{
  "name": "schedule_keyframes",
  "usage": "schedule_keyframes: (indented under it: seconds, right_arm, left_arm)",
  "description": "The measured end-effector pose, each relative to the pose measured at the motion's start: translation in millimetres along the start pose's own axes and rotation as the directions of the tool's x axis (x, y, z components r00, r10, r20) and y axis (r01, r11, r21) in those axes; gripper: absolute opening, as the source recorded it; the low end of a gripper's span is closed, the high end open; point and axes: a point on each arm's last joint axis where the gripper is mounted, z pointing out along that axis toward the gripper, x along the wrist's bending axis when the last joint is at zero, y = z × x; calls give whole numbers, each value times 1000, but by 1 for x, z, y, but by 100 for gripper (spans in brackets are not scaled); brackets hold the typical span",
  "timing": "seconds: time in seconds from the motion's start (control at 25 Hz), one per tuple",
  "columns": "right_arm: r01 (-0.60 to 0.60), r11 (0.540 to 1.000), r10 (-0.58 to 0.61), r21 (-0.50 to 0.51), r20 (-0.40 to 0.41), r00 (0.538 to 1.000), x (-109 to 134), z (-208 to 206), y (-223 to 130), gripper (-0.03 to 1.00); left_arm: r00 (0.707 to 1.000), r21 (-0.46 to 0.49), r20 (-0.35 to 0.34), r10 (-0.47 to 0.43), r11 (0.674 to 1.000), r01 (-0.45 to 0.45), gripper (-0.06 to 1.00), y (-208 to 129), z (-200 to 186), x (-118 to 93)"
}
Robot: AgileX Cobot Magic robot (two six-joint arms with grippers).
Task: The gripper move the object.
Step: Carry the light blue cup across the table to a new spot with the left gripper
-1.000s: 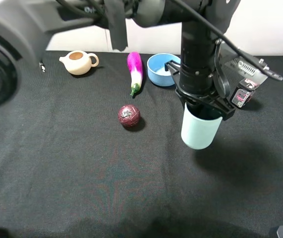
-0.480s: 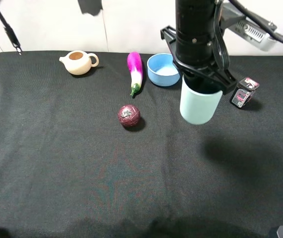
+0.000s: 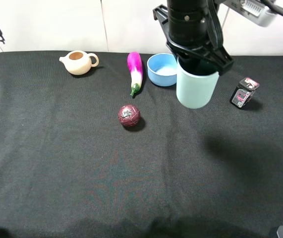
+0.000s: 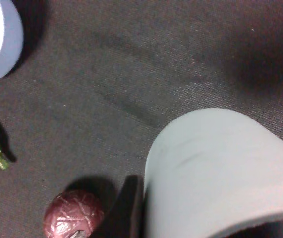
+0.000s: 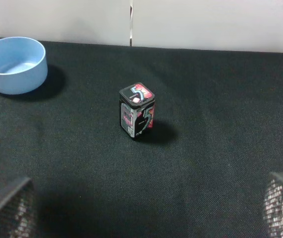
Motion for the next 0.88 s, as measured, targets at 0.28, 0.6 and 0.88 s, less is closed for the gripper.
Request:
schedule_keyframes:
  seconds: [0.28, 0.6, 0.88]
  right_arm:
    - [-1, 1000, 1, 0, -1, 1000, 0, 0, 0, 69]
    - [-1, 1000, 1, 0, -1, 1000, 0, 0, 0, 69]
    - [-1, 1000, 1, 0, -1, 1000, 0, 0, 0, 69]
  left_arm:
    - [999, 35, -19, -35, 999, 35, 12, -15, -6, 20]
    - [991, 88, -55, -118, 989, 123, 12, -50, -21, 63]
    - [983, 120, -75, -166, 977, 175, 12, -75, -28, 90]
